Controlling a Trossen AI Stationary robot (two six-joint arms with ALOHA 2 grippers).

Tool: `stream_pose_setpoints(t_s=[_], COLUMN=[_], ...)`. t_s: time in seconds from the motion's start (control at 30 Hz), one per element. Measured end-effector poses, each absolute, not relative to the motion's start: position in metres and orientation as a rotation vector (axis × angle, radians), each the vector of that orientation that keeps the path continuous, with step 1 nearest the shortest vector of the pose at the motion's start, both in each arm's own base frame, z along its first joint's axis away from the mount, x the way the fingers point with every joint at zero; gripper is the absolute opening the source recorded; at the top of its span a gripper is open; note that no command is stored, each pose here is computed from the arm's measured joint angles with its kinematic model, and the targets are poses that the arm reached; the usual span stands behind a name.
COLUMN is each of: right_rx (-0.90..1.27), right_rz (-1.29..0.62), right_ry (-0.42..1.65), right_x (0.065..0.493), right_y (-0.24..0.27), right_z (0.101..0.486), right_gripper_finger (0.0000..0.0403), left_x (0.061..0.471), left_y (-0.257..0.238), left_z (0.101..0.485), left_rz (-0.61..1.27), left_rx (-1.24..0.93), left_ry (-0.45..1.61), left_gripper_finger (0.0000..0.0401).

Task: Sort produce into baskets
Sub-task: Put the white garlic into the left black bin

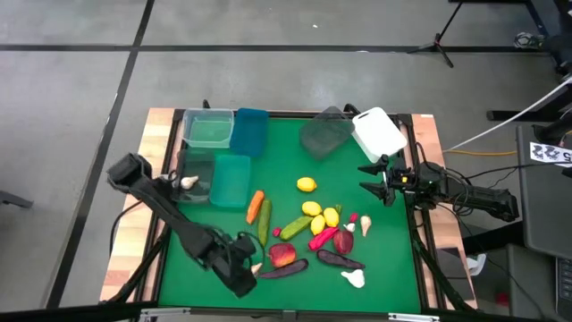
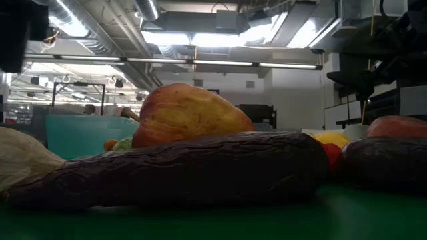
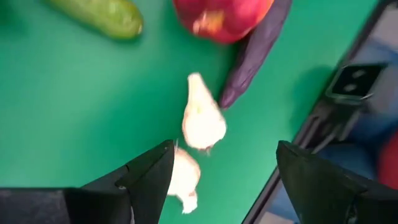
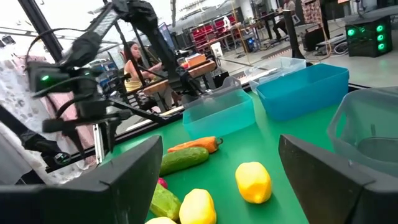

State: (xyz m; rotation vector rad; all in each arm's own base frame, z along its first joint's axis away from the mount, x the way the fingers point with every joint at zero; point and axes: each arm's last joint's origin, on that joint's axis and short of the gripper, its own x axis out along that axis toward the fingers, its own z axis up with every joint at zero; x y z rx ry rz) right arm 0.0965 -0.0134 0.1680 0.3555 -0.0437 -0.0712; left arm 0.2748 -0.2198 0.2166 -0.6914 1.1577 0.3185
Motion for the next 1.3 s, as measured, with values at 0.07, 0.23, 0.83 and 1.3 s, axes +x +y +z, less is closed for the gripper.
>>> stream_pose_setpoints(t_s=[0.07,0.23,0.83,1.3], right_rx=[0.356,0.356,0.356,0.356], right_rz=[-0.071,-0.071,-0.071,-0.072], right_ry=[-0.043,-0.043,-0.043,-0.043], right_x=[0.097,0.097,0.097,0.097], right_y=[-0.013,-0.013,-0.013,-0.013], right_z=[0.168,0.168,0.168,0.168], right_gripper_finger=[0.0319,0.0319,0.0319,0.0319], left_x=[0.278,0.274,0.263,0.269], left_y=[-0.23,-0.249,-0.253,-0.259], left_z=[0.215,0.203,0.178,0.148], left_rz=[0.352,0.415,0.576,0.574], left_rx=[-0.663,-0.623,-0.584,-0.517], left_ry=[1.195,1.293,1.293,1.333], left_gripper_finger=[0.0276,0.0276,0.0276,0.027])
